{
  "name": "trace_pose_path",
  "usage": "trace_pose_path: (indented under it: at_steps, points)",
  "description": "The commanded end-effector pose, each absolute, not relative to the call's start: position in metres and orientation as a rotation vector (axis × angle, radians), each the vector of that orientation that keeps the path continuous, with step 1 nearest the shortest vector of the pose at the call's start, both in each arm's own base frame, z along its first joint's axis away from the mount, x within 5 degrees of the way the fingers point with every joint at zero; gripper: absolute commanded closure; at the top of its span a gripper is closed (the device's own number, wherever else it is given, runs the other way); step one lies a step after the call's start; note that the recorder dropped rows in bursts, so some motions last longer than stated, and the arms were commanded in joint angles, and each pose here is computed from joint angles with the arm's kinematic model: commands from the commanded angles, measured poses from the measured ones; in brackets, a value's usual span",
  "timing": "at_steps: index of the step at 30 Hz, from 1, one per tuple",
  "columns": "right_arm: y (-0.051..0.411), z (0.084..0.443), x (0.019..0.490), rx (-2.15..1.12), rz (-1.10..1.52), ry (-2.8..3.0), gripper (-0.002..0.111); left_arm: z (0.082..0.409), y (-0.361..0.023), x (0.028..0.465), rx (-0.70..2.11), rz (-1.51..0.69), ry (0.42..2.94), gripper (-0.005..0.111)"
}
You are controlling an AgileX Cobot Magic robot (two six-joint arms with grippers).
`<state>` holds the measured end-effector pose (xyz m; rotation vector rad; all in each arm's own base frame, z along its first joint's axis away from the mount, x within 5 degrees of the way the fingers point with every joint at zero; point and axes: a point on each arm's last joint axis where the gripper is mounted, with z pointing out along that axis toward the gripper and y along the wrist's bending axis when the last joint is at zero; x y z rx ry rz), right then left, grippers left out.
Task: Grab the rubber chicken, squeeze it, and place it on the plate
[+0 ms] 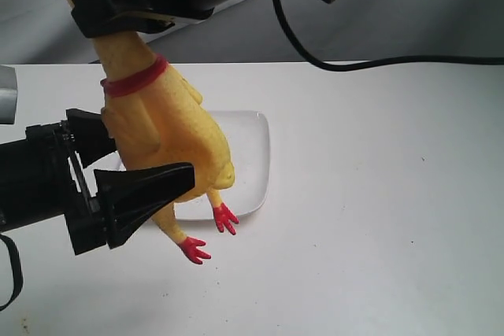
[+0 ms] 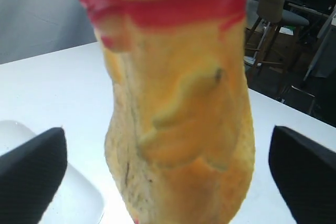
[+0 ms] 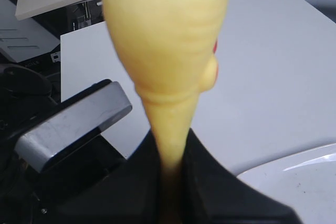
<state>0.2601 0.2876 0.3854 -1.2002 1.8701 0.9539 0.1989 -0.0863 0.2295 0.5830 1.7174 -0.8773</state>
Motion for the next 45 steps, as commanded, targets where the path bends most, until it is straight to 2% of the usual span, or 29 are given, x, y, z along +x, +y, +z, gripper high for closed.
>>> trace_pose_path:
  at_steps: [1,5,8,11,12,13,14,24,27,29,33,34,45]
  points:
    - [0.2867,0.3927,0.2573,-1.181,0.974,1.850,0.108,0.2302,-0.0872,0.1996,0.552,-0.898,1.720,0.004]
    - [0.2867,0.3927,0.2573,-1.181,0.974,1.850,0.108,0.2313,-0.0865,0.2007,0.511,-0.914,1.722,0.006]
    - [0.2867,0.3927,0.2573,-1.181,0.974,1.850,0.108,0.2315,-0.0864,0.2009,0.506,-0.914,1.721,0.025]
    - [0.2867,0.3927,0.2573,-1.181,0.974,1.850,0.108,0.2309,-0.0868,0.2003,0.521,-0.913,1.724,0.065]
    - [0.2867,0.3927,0.2573,-1.181,0.974,1.850,0.108,0.2304,-0.0871,0.1997,0.534,-0.911,1.727,0.086]
    - [0.2867,0.3927,0.2573,-1.181,0.974,1.850,0.108,0.2300,-0.0874,0.1993,0.544,-0.910,1.729,0.100]
    - [0.2867,0.3927,0.2573,-1.181,0.974,1.850,0.108,0.2296,-0.0875,0.1989,0.558,-0.904,1.727,0.106]
    - [0.2867,0.3927,0.2573,-1.181,0.974,1.850,0.108,0.2297,-0.0875,0.1991,0.553,-0.906,1.728,0.104]
    - [0.2867,0.3927,0.2573,-1.181,0.974,1.850,0.108,0.2286,-0.0881,0.1978,0.584,-0.901,1.731,0.093]
    - [0.2867,0.3927,0.2573,-1.181,0.974,1.850,0.108,0.2284,-0.0882,0.1976,0.588,-0.900,1.732,0.074]
    - [0.2867,0.3927,0.2573,-1.181,0.974,1.850,0.108,0.2286,-0.0881,0.1978,0.587,-0.898,1.729,0.014]
    - [0.2867,0.3927,0.2573,-1.181,0.974,1.850,0.108,0.2286,-0.0881,0.1978,0.583,-0.902,1.732,0.002]
    - [0.2867,0.3927,0.2573,-1.181,0.974,1.850,0.108,0.2296,-0.0869,0.1998,0.534,-0.906,1.736,0.007]
